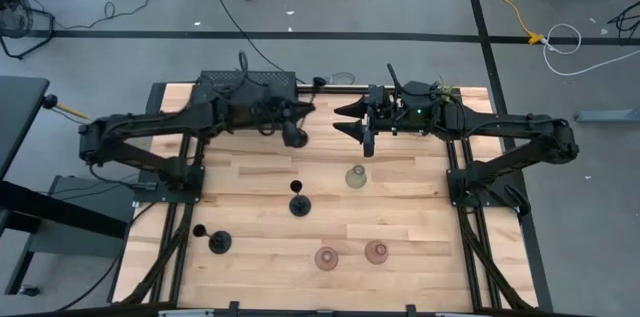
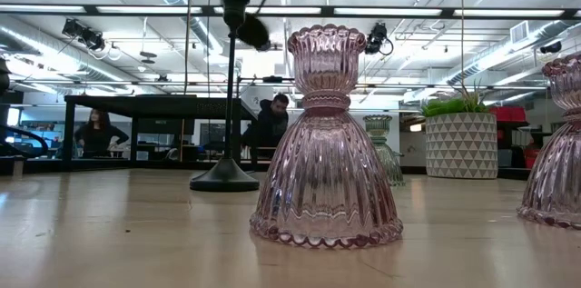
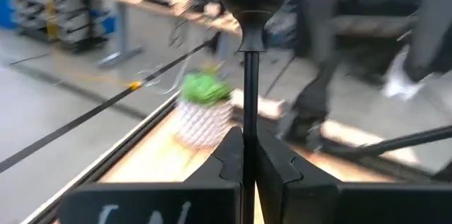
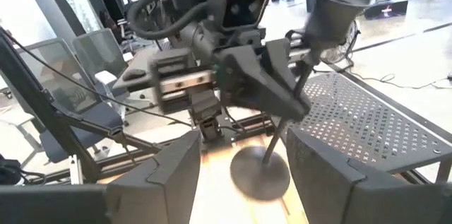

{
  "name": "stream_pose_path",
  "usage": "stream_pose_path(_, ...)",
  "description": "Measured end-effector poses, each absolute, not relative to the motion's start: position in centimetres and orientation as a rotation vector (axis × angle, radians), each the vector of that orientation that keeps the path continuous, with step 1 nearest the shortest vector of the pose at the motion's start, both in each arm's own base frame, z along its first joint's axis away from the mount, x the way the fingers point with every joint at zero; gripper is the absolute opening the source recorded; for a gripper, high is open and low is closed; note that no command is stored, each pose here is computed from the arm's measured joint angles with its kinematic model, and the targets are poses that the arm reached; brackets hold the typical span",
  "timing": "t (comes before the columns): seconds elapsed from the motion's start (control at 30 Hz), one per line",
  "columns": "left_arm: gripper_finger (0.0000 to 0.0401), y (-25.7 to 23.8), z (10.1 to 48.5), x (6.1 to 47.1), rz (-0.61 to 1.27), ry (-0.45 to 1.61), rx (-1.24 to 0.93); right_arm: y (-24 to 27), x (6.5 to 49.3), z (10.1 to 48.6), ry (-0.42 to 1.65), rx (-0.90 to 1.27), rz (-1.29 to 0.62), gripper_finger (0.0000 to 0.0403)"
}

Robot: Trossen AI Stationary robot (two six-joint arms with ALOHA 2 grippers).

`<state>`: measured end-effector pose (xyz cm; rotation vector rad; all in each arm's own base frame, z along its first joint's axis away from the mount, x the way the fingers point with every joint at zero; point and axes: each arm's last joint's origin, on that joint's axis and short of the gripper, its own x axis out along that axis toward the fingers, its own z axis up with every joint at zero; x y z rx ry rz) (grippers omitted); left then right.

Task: Pick & Place candle stick holders
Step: Put the right black candle holder on the shelf

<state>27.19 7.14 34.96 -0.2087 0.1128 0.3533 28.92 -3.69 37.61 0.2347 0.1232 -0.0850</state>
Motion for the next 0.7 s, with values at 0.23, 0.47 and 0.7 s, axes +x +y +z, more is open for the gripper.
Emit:
stream_pose_path(0.23, 0.0015, 8.7, 35.9, 22.7, 0.599, 0.209, -0.175, -3.7, 28.9, 37.6, 0.123, 0.235, -0.086, 0.0208)
stream_pose_path(0.47, 0.0015, 10.0, 37.3, 17.8, 0.794, 0.236, -0.109, -3.7, 28.9, 37.6, 0.122, 0.235, -0.085, 0.0208)
stream_pose_path(0.7, 0.0015, 11.1, 38.2, 13.6, 0.996, 0.241, -0.068, -3.7, 28.9, 37.6, 0.121, 0.235, -0.085, 0.0208)
